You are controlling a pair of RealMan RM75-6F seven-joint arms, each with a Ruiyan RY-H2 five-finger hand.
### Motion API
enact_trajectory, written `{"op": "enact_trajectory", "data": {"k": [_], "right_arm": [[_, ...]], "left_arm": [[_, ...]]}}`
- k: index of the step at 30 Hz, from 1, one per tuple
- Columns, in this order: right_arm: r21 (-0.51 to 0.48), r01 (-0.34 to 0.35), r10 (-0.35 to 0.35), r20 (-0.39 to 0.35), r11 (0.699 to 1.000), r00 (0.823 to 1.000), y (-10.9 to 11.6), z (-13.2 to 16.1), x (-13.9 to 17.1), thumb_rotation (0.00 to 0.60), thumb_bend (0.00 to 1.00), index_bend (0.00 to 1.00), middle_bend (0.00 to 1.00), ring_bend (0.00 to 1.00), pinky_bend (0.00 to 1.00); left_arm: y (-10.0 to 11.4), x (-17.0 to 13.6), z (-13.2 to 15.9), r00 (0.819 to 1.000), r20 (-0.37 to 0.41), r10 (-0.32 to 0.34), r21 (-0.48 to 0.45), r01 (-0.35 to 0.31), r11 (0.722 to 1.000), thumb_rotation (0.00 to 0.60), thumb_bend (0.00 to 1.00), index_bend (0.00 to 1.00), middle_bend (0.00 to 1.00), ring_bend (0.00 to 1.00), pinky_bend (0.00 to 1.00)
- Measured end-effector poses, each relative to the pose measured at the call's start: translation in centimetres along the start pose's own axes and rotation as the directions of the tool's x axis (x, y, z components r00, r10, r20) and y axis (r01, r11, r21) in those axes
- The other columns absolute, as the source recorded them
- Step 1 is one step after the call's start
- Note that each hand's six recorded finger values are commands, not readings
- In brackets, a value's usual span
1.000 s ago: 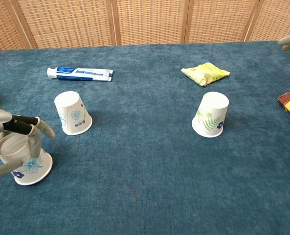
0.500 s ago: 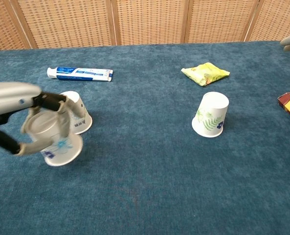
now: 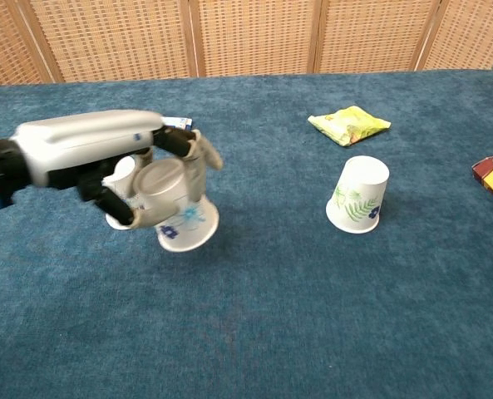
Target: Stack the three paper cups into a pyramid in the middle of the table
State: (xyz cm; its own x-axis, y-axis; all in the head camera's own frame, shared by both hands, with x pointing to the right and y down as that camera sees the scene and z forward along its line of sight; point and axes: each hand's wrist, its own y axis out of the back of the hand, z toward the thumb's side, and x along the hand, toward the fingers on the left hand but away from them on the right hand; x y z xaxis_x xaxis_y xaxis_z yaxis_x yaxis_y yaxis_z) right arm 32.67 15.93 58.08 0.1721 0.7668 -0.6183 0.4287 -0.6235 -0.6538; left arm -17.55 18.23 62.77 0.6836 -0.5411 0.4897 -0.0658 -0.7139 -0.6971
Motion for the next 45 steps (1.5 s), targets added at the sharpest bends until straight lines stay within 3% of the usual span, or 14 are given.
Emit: {"op": "enact_trajectory", "data": {"k": [19, 33, 39, 45], "right_arm": [[-0.024, 0.043, -0.043, -0.002, 0.999, 0.999, 1.5, -0.5, 0.8, 0.600, 0.48, 0.00, 0.00, 0.00, 0.00], [-0.034, 0.054, -0.053, 0.005, 0.998, 0.999, 2.0, -1.0, 1.1, 0.600, 0.48, 0.00, 0.00, 0.00, 0.00], [-0.035, 0.057, -0.056, 0.011, 0.998, 0.998, 2.2, -1.3, 1.3, 0.600, 0.47, 0.00, 0.00, 0.00, 0.00], [-0.037, 0.055, -0.055, 0.013, 0.998, 0.998, 2.2, -1.3, 1.2, 0.600, 0.48, 0.00, 0.00, 0.00, 0.00]], "left_arm": [[-0.2, 8.2, 2.1, 1.000, 0.019, 0.014, 0.063, -0.015, 0.998, 0.600, 0.50, 0.43, 0.21, 0.27, 0.57], [-1.6, 11.7, 3.1, 1.000, 0.018, 0.010, 0.090, -0.011, 0.996, 0.600, 0.50, 0.41, 0.19, 0.23, 0.53], [-2.4, 12.2, 3.1, 1.000, 0.013, -0.023, 0.082, 0.021, 0.996, 0.600, 0.50, 0.26, 0.05, 0.04, 0.38], [-2.7, 12.1, 2.7, 0.997, -0.008, -0.071, 0.072, 0.072, 0.995, 0.600, 0.50, 0.08, 0.00, 0.00, 0.20]]}}
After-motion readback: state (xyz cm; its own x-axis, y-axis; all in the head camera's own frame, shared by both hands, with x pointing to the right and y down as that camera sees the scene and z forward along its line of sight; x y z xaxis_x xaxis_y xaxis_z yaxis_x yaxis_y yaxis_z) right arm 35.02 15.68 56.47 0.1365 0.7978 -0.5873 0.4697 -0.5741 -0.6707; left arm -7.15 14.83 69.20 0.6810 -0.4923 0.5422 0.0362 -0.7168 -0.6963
